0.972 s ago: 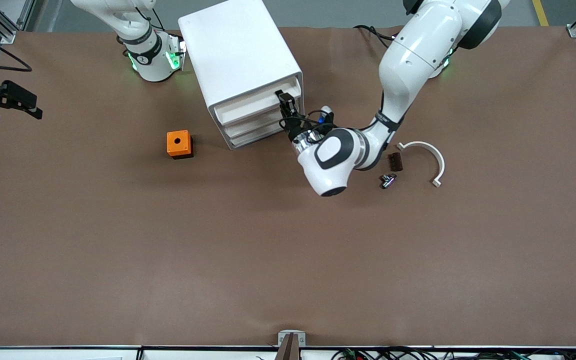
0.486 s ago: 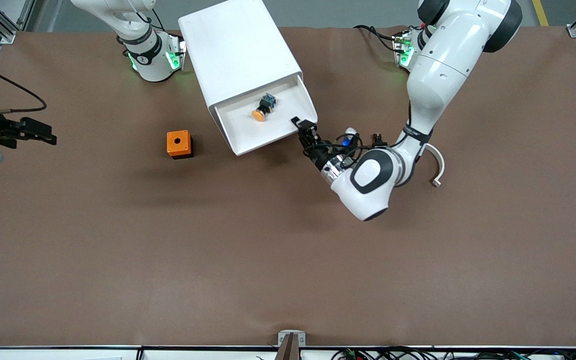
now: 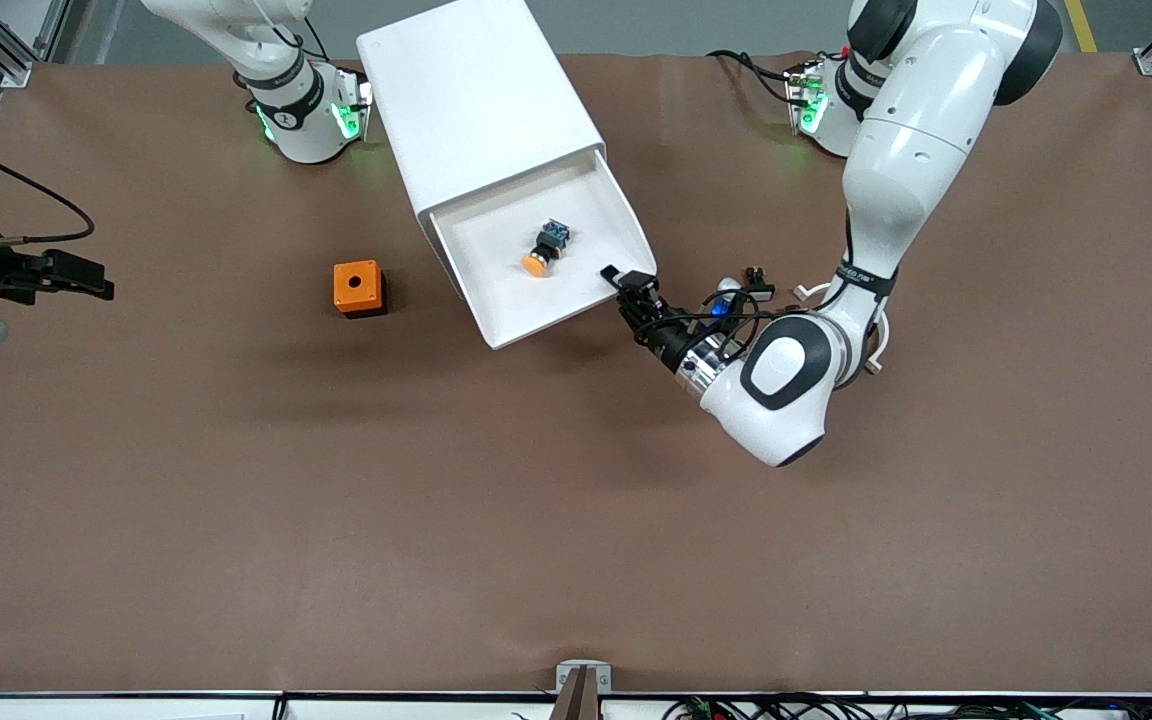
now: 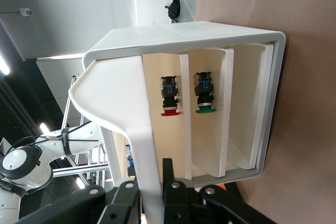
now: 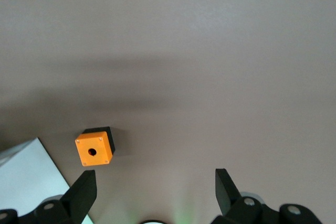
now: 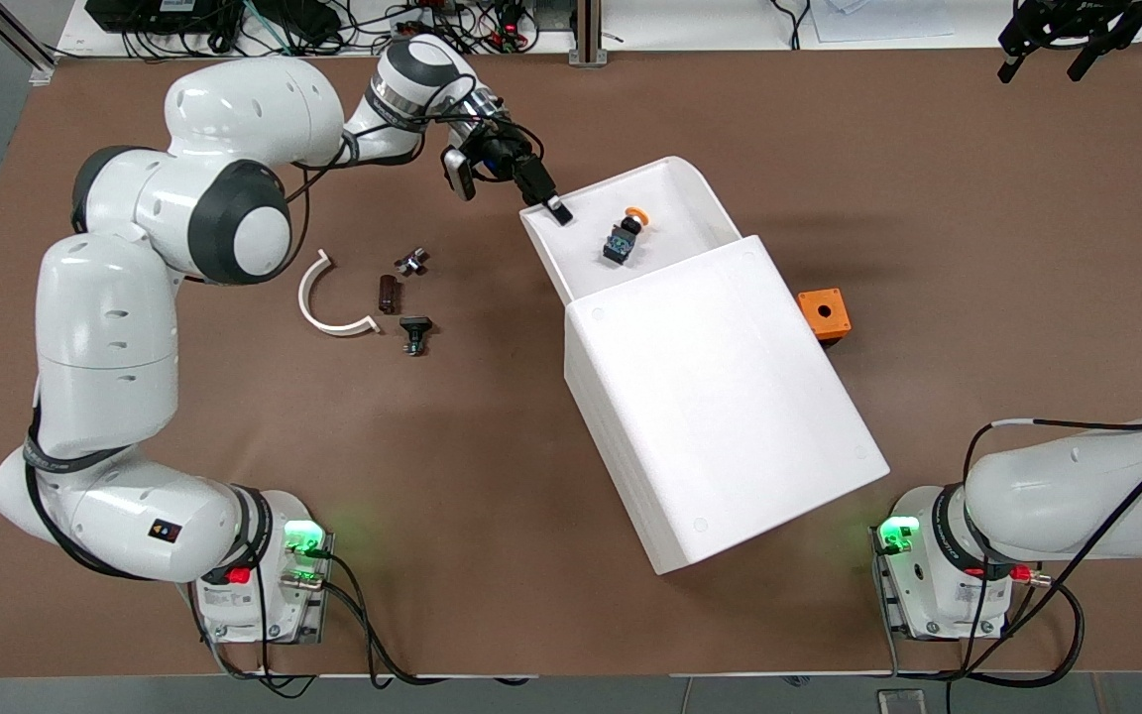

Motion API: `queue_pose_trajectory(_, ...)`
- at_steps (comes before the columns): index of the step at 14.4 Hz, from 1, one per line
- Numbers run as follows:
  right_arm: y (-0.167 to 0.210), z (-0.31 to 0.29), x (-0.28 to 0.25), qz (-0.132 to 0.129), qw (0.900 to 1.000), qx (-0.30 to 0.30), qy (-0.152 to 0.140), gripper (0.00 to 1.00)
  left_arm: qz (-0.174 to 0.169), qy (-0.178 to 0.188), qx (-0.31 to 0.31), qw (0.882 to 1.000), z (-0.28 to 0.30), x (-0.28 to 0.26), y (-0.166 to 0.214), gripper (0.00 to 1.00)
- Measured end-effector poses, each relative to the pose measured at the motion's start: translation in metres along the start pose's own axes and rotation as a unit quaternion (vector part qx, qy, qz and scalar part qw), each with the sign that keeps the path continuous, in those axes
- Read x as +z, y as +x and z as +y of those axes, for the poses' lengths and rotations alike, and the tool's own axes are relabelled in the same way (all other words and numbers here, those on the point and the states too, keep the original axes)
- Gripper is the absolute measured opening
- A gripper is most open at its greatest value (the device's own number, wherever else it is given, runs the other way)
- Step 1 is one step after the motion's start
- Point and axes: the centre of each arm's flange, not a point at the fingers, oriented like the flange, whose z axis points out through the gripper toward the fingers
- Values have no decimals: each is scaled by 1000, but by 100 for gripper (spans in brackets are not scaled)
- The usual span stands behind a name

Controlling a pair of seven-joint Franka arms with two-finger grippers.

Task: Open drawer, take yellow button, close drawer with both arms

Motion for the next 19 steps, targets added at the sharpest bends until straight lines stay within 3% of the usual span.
queue_pose_trajectory(2, 0, -23, 0, -4, 999, 49, -2, 100, -2, -3, 4, 1000, 0, -1, -1, 24)
queue_pose_trajectory(5, -6, -95, -1, -9, 995, 103, -8, 100, -7, -7, 32, 999, 0, -3, -2, 55)
queue_pose_trajectory(9, -21, -188, -1, -5, 988, 152, 11, 100, -19, -29, 82, 996, 0, -23, -2, 96)
queue_pose_trajectory(11, -33, -233, -1, 6, 984, 175, 15, 100, -27, -48, 142, 988, -10, -42, -6, 100)
queue_pose_trajectory(13, -50, -284, 1, 17, 980, 197, 17, 100, -34, -67, 227, 971, -26, -64, -12, 100)
queue_pose_trajectory(16, -78, -347, 10, 31, 973, 228, 23, 100, -33, -103, 342, 933, -31, -98, -6, 100)
queue_pose_trajectory(19, -100, -390, 31, 39, 966, 254, 30, 100, 29, -152, 446, 882, -40, -118, 0, 100)
